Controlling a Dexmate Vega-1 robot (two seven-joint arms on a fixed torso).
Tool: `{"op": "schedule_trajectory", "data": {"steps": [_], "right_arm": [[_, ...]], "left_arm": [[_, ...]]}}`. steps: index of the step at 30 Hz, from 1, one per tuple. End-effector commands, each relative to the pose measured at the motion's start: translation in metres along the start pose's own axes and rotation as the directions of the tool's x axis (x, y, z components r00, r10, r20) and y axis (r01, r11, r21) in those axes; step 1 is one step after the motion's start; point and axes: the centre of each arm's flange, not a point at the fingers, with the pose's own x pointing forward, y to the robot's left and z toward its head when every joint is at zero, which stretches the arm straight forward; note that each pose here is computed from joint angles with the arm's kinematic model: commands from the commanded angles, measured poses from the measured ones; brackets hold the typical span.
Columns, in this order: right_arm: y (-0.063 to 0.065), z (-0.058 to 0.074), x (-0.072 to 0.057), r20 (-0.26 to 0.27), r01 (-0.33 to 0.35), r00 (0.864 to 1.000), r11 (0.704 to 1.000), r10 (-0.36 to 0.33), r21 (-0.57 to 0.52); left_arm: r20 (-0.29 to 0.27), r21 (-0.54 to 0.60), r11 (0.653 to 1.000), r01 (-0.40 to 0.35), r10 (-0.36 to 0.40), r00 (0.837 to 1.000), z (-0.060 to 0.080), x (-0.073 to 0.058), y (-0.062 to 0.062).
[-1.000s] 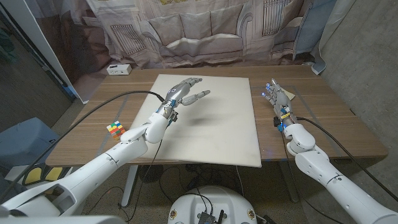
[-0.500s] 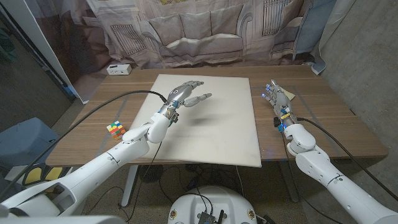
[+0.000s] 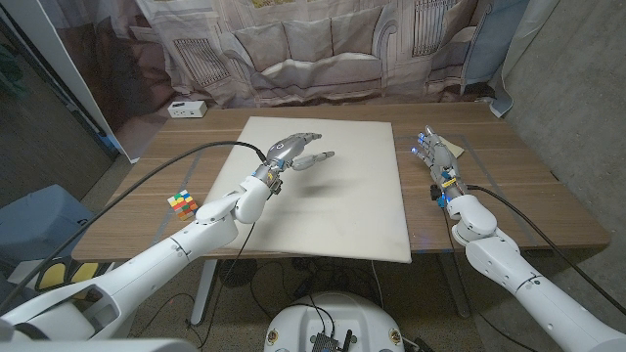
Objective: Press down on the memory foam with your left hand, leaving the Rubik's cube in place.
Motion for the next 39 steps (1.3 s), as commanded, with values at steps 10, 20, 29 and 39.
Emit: {"op": "schedule_trajectory", "data": {"steps": [10,20,29,39], "right_arm": [[0.000,-0.002,0.002,-0.004,0.000,1.000,1.000,0.000,0.002],[0.000,-0.003,0.002,-0.007,0.003,1.000,1.000,-0.003,0.006],[0.000,-0.003,0.001,-0.009,0.004,1.000,1.000,-0.004,0.005],[-0.001,-0.003,-0.002,-0.010,0.001,1.000,1.000,-0.001,-0.003]], "left_arm": [[-0.034,0.060,0.994,0.093,-0.091,0.995,0.003,0.009,-0.015],[-0.051,0.094,0.987,0.129,-0.124,0.991,0.004,0.010,-0.020],[-0.054,0.109,0.981,0.161,-0.156,0.986,0.006,0.011,-0.024],[-0.060,0.128,0.972,0.196,-0.190,0.980,0.011,0.014,-0.027]]}}
